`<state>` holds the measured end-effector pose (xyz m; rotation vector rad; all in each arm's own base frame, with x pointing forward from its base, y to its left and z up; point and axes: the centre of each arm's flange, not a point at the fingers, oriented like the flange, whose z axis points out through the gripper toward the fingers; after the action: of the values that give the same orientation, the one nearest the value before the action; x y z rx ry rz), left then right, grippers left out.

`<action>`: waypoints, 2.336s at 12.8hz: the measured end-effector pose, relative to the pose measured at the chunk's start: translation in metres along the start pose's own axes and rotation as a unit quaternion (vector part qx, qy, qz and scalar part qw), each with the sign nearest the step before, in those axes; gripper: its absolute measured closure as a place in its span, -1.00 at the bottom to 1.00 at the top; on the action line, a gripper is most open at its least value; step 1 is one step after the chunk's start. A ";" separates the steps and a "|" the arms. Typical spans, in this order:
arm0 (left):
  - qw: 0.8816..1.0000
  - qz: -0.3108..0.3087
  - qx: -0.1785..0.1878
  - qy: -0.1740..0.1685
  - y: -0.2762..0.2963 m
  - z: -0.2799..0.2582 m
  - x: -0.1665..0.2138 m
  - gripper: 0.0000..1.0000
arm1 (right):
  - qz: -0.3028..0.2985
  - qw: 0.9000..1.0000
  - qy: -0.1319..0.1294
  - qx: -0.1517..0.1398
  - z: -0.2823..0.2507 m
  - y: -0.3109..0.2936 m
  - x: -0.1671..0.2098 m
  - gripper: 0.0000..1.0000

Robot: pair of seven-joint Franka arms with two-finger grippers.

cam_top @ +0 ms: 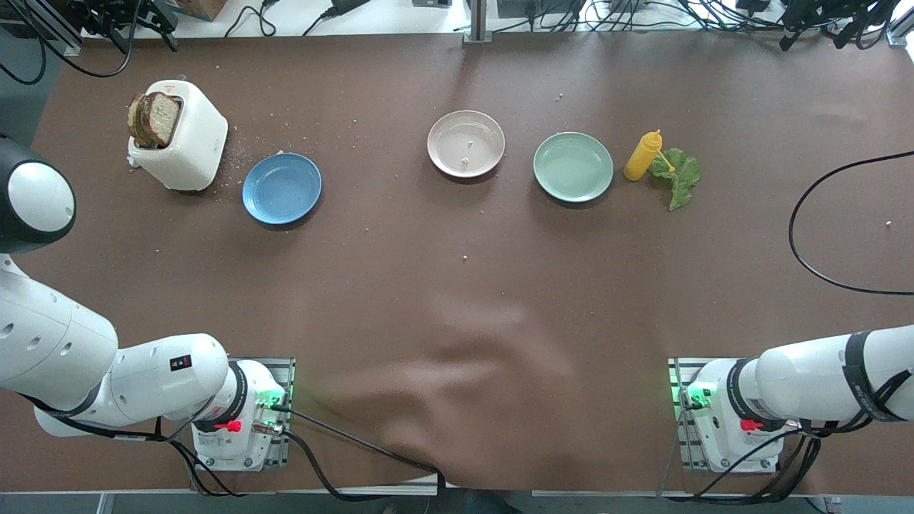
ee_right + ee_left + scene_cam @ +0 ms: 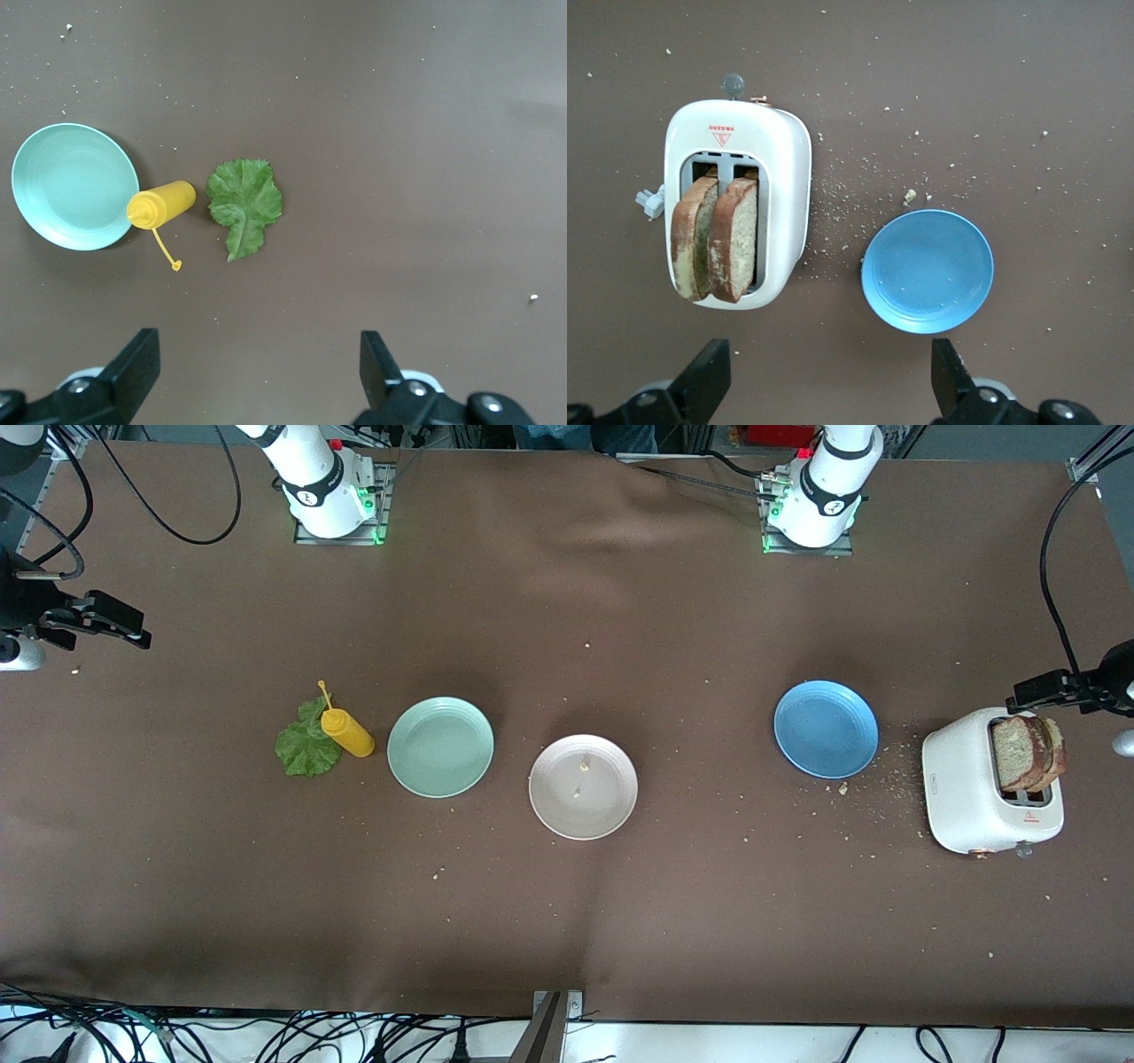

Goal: Make sandwich in beige plate with both arms

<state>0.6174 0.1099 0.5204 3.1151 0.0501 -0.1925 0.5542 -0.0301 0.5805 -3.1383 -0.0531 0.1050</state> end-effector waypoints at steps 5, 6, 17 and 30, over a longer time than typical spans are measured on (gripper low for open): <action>1.000 -0.011 -0.011 -0.016 -0.041 0.075 0.035 -1.00 | -0.002 1.000 -0.007 0.000 0.008 -0.003 0.004 -1.00; 1.000 -0.013 -0.013 -0.021 -0.045 0.087 0.039 -1.00 | -0.002 1.000 -0.010 0.001 0.011 -0.002 0.006 -1.00; 0.999 -0.027 -0.012 -0.040 -0.076 0.151 0.053 -0.40 | -0.117 0.992 -0.025 0.038 0.063 0.029 0.032 -0.98; 0.987 0.019 -0.157 -0.039 0.007 0.007 0.039 0.82 | -0.361 0.876 0.083 0.309 0.233 0.110 0.064 -0.98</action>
<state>0.6552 0.1043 0.5088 2.7887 0.0163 -0.2761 0.6057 -0.1380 0.3438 -2.2879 -0.9589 -0.1289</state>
